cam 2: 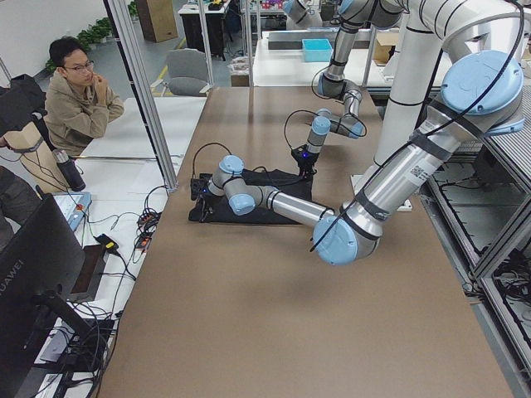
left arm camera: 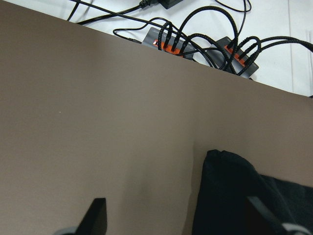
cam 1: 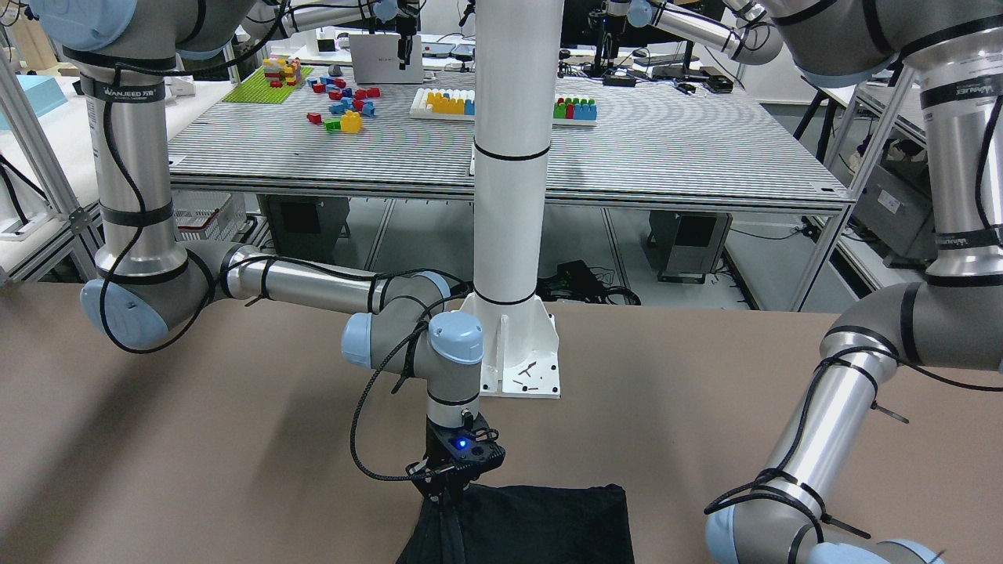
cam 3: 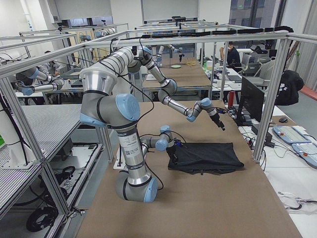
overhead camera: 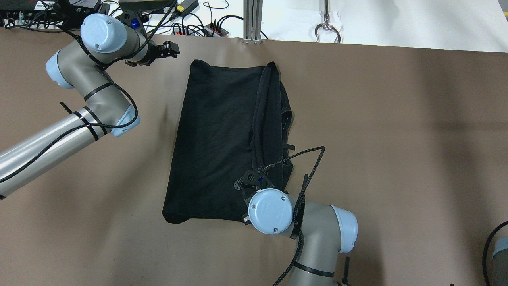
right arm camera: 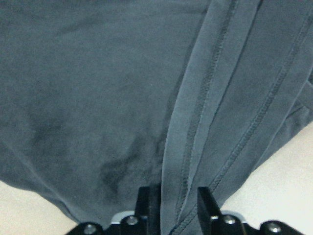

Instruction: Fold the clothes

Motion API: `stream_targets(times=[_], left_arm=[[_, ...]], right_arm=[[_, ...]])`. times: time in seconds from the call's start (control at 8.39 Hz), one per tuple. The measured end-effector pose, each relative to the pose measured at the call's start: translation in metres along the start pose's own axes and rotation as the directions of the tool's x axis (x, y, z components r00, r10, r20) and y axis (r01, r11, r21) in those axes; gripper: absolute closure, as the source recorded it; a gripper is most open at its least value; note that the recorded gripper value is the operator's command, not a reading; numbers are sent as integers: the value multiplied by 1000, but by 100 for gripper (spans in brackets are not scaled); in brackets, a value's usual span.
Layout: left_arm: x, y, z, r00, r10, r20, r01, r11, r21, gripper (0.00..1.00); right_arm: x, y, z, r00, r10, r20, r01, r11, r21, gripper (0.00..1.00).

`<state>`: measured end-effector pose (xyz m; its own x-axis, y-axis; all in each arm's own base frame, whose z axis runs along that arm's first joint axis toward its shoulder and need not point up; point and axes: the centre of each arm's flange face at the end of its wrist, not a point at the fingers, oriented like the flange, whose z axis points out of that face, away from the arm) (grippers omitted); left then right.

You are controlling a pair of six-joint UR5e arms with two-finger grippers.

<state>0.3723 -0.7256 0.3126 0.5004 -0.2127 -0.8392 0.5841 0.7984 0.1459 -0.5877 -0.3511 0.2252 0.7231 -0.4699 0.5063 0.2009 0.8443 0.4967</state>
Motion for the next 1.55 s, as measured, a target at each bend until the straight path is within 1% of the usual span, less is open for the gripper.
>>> stream_targets(times=[0.48,0.6,0.72,0.83,0.95,1.07,1.19,1.31,1.43,1.55], left_arm=[[2,2,0,1000,-8,-3,8,1000,-2,0],[4,3,0,1000,-18,-6,18,1000,-3,0],[7,4,-1,1000,-26,-9,26,1000,-4,0],[9,3,-2,999,-31,-12,31,1000,-3,0],[10,3,-3,999,-34,-14,34,999,-1,0],[10,3,-6,999,-35,-20,35,999,1,0],[10,3,-8,999,-36,-23,36,999,3,0],[10,3,-9,999,-40,-25,40,999,4,0],[10,3,-9,999,-46,-26,46,999,4,0],[10,3,-9,998,-53,-26,53,999,4,0]], right_arm=[[9,1,0,1000,-6,1,6,1000,-5,100],[19,10,-6,1000,-6,13,6,1000,-11,100],[34,28,-17,1000,0,30,0,1000,-17,100],[45,57,-27,999,22,42,-21,999,-26,100],[43,96,-29,996,80,42,-78,996,-50,100],[36,124,-31,990,135,40,-132,989,-63,97],[33,138,-36,985,165,43,-162,985,-66,67],[37,146,-41,982,185,44,-182,981,-66,34],[48,156,-48,980,196,40,-193,979,-68,6],[56,162,-52,978,208,36,-205,976,-68,5]])
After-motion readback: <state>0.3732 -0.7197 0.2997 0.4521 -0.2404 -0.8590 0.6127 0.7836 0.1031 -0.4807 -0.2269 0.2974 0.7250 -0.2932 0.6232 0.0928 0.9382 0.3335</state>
